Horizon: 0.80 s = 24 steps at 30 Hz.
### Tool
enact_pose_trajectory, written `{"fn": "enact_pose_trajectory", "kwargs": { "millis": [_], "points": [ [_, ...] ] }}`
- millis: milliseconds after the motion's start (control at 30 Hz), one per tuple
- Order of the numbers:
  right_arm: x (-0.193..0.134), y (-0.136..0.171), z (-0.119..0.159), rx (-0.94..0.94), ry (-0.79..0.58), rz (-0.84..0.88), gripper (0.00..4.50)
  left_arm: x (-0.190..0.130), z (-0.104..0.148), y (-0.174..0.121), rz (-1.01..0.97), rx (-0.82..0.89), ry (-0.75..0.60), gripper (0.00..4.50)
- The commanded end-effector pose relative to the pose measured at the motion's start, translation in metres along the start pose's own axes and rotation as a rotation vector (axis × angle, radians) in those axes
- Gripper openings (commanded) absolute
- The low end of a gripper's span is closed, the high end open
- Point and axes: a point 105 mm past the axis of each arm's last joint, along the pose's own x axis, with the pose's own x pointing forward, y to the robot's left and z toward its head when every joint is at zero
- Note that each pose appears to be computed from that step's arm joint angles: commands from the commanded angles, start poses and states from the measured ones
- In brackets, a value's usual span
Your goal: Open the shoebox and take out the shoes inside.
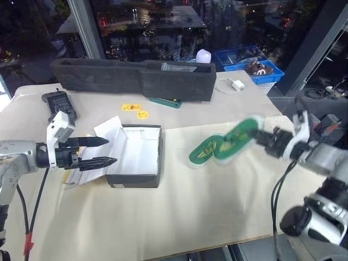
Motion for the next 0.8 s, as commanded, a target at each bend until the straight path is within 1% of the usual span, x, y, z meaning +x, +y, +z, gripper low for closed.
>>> {"fn": "enact_pose_trajectory", "kwargs": {
  "millis": [33,167,300,400,467,633,700,733,800],
  "points": [
    [-0.005,0.015,0.0,-0.048,-0.01,0.065,1.37,-0.001,0.009,-0.001,-0.003,0.046,-0.011,4.5],
    [0.003,0.013,-0.008,0.0,0.003,0.07,1.37,0.0,0.008,-0.001,-0.005,0.045,-0.009,4.5],
    [0.022,0.015,-0.012,0.073,-0.012,0.088,1.37,0.0,0.008,0.0,-0.004,0.05,-0.007,4.5],
    [0.032,0.0,-0.027,0.097,0.021,0.032,1.37,0.0,0.012,0.0,-0.001,0.061,-0.011,4.5],
    [0.034,-0.01,-0.034,0.079,0.043,-0.02,1.37,-0.001,0.013,0.001,0.003,0.066,-0.011,4.5],
    [0.029,-0.029,-0.035,0.027,0.035,-0.113,1.37,-0.003,0.013,0.001,0.011,0.07,-0.012,4.5],
    [0.024,-0.038,-0.035,-0.013,0.042,-0.161,1.93,-0.002,0.012,0.001,0.01,0.07,-0.011,4.5],
    [0.021,-0.04,-0.035,-0.038,0.046,-0.182,2.05,-0.002,0.012,0.0,0.01,0.07,-0.01,4.5],
    [0.019,-0.043,-0.035,-0.065,0.051,-0.197,2.83,-0.002,0.011,0.0,0.01,0.071,-0.01,4.5]
  ]
}}
